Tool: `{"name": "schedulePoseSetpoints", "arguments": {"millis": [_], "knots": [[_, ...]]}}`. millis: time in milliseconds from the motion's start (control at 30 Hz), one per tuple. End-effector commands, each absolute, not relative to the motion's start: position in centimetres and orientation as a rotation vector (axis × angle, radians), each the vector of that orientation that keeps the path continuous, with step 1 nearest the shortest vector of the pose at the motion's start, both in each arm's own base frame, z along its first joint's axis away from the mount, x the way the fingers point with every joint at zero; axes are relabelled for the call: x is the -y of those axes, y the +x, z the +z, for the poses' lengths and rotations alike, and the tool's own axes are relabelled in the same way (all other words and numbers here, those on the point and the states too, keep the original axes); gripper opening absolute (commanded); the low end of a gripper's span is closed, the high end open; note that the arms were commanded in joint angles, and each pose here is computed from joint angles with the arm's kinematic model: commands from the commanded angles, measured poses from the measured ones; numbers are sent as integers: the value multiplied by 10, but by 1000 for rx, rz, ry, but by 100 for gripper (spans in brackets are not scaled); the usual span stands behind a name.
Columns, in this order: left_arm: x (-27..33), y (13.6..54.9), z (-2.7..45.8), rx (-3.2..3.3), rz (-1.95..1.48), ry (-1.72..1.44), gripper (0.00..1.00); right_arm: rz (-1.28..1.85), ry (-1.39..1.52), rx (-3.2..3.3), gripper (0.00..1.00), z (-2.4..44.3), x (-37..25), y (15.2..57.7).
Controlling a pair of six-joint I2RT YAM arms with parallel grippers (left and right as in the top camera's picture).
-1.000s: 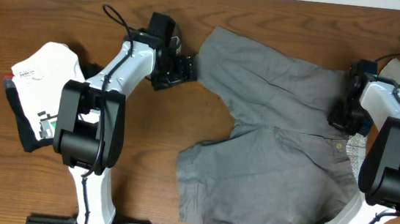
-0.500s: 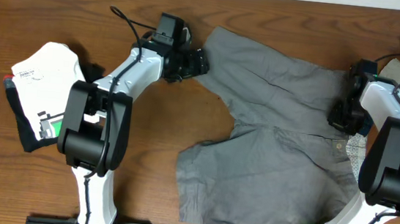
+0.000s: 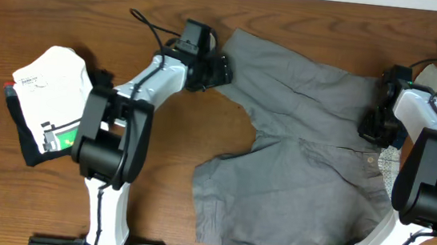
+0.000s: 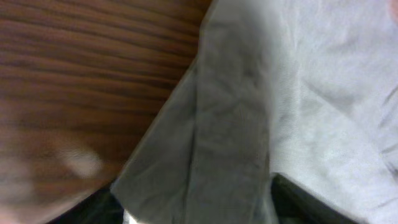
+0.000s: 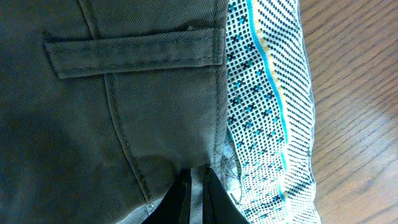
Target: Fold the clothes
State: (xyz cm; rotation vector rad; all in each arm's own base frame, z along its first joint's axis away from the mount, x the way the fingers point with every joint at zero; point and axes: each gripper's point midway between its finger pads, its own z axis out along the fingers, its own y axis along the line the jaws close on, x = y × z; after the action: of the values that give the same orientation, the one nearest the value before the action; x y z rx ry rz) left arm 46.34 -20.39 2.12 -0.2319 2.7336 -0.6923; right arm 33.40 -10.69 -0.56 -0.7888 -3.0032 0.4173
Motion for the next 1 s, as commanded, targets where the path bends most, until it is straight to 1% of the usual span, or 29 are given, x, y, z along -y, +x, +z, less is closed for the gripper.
{"name": "schedulePoseSetpoints", "arguments": {"millis": [0, 33, 67, 233, 367, 467, 500, 600, 700, 767, 867, 967], "knots": [[208, 465, 9, -2737, -674, -221, 25, 358, -734, 2825, 8, -47, 95, 289], [209, 467, 14, -2726, -678, -218, 11, 358, -734, 2825, 8, -47, 95, 289], [208, 467, 18, -2721, -678, -217, 6, 358, -734, 2825, 8, -47, 95, 289], [183, 462, 65, -2712, -567, -244, 6, 358, -735, 2828, 8, -47, 95, 290], [150, 453, 124, -2656, -341, -296, 6, 358, -738, 2833, 8, -48, 96, 291], [129, 450, 157, -2569, -175, -369, 6, 358, -739, 2836, 8, -48, 96, 292], [125, 450, 160, -2549, -140, -397, 6, 358, -739, 2836, 8, -48, 96, 292], [111, 458, 157, -2477, 40, -451, 6, 355, -737, 2832, 8, -47, 95, 291], [105, 466, 131, -2490, 134, -445, 7, 333, -735, 2822, 8, -47, 92, 288], [101, 468, 113, -2527, 173, -426, 17, 330, -732, 2815, 8, -47, 92, 287], [89, 470, 93, -2572, 226, -402, 17, 330, -732, 2815, 8, -47, 91, 287], [78, 472, 91, -2573, 237, -431, 17, 330, -733, 2816, 8, -47, 92, 287]]}}
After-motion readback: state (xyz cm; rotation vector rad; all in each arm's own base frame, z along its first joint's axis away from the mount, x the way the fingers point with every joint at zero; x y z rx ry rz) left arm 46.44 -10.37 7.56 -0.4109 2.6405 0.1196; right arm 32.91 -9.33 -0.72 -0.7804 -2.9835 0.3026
